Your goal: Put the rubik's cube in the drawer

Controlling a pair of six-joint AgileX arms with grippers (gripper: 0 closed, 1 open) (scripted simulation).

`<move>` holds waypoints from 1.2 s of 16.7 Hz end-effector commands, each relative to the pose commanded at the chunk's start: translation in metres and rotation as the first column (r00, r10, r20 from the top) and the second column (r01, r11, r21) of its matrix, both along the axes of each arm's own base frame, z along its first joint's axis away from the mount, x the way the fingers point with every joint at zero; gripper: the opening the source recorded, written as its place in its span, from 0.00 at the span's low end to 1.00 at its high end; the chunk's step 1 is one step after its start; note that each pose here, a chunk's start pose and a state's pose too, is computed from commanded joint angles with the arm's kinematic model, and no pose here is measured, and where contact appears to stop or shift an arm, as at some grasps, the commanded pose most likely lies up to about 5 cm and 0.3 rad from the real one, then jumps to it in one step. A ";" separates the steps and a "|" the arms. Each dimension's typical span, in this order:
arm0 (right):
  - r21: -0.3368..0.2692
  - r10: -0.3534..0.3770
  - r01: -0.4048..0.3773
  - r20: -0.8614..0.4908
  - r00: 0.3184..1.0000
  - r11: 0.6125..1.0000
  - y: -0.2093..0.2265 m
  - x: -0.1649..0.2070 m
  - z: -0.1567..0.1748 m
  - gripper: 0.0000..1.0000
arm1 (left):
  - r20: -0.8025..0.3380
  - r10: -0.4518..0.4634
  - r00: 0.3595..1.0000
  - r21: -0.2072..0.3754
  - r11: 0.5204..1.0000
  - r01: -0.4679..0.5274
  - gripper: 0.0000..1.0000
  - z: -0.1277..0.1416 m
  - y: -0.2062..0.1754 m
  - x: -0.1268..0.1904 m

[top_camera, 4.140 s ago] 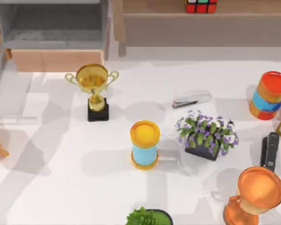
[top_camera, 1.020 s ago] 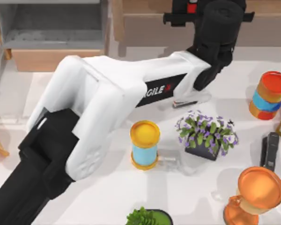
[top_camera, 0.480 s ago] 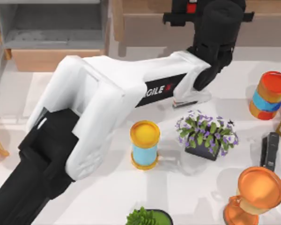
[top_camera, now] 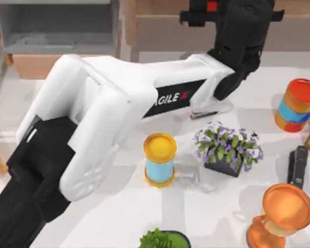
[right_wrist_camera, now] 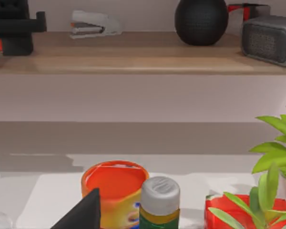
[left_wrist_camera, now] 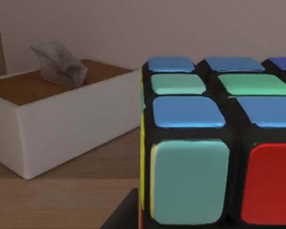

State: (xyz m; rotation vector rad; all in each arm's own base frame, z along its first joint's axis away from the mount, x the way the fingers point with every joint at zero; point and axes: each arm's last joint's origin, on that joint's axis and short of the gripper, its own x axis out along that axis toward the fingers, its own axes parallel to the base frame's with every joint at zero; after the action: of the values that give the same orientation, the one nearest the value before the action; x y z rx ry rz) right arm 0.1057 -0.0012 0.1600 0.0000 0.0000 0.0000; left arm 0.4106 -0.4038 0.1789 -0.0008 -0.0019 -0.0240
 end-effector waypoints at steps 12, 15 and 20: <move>0.000 0.000 0.000 0.000 1.000 1.000 0.000 0.000 0.000 1.00 | -0.105 -0.248 0.963 0.219 0.939 0.265 0.00 0.047 -0.034 -0.033; 0.000 0.000 0.000 0.000 1.000 1.000 0.000 0.000 0.000 1.00 | -0.211 -0.378 0.902 0.327 0.842 0.429 0.00 0.062 -0.050 -0.061; 0.000 0.000 0.000 0.000 1.000 1.000 0.000 0.000 0.000 1.00 | -0.416 -0.519 0.747 0.425 0.616 0.664 0.00 0.097 -0.053 -0.100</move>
State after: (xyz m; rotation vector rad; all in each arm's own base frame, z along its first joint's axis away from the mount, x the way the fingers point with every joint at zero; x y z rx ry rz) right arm 0.1057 -0.0012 0.1600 0.0000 0.0000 0.0000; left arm 0.3102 -0.4572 0.2757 0.5901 0.2692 -0.7132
